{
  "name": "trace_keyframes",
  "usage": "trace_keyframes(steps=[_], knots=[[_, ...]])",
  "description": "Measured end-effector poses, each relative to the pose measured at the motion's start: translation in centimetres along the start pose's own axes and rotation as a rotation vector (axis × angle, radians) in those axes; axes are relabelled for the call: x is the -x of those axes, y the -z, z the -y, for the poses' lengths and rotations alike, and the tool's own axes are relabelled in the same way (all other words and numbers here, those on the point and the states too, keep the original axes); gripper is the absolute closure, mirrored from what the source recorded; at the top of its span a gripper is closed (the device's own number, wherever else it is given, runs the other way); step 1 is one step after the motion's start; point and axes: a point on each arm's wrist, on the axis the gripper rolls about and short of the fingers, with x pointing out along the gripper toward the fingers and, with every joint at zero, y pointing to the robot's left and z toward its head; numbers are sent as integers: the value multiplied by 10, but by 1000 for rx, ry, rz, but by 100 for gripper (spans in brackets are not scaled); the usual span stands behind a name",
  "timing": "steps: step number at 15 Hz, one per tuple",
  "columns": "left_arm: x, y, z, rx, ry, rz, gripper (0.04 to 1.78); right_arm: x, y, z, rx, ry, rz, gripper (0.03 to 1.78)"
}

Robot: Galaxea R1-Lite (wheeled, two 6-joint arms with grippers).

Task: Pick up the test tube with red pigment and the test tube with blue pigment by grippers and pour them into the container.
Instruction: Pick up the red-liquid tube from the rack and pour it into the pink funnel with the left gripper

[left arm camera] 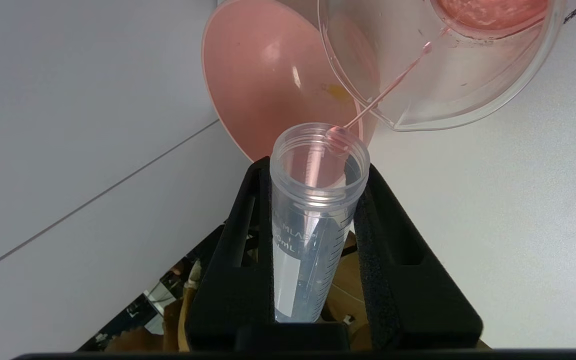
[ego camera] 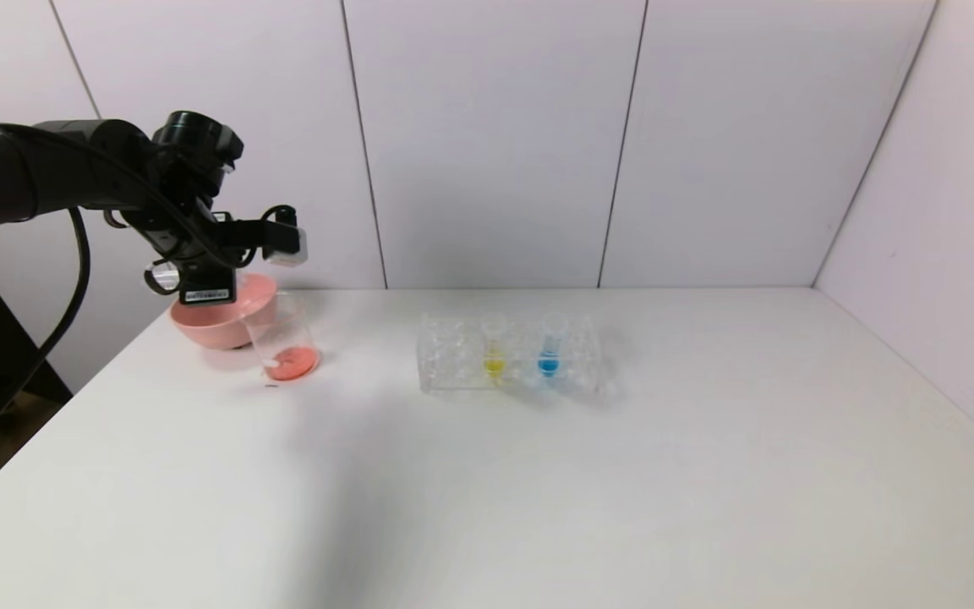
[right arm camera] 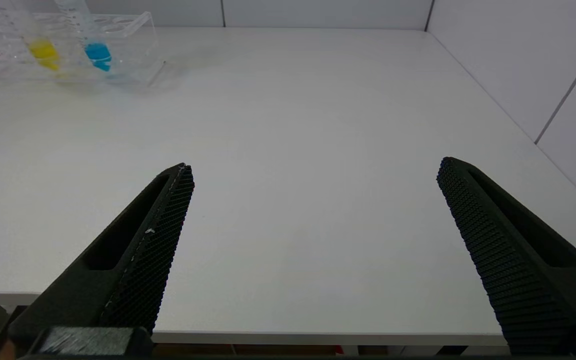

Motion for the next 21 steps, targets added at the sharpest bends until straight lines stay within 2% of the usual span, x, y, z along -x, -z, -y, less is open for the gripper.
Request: trace_keyframes(steps=[5, 16, 21], knots=[[0, -2, 0, -13, -9, -27, 132, 0, 0, 0, 0, 0, 0, 4], [5, -3, -1, -3, -23, -15, 132, 0, 0, 0, 0, 0, 0, 4], [27, 1, -14, 149, -120, 35, 132, 0, 0, 0, 0, 0, 0, 4]])
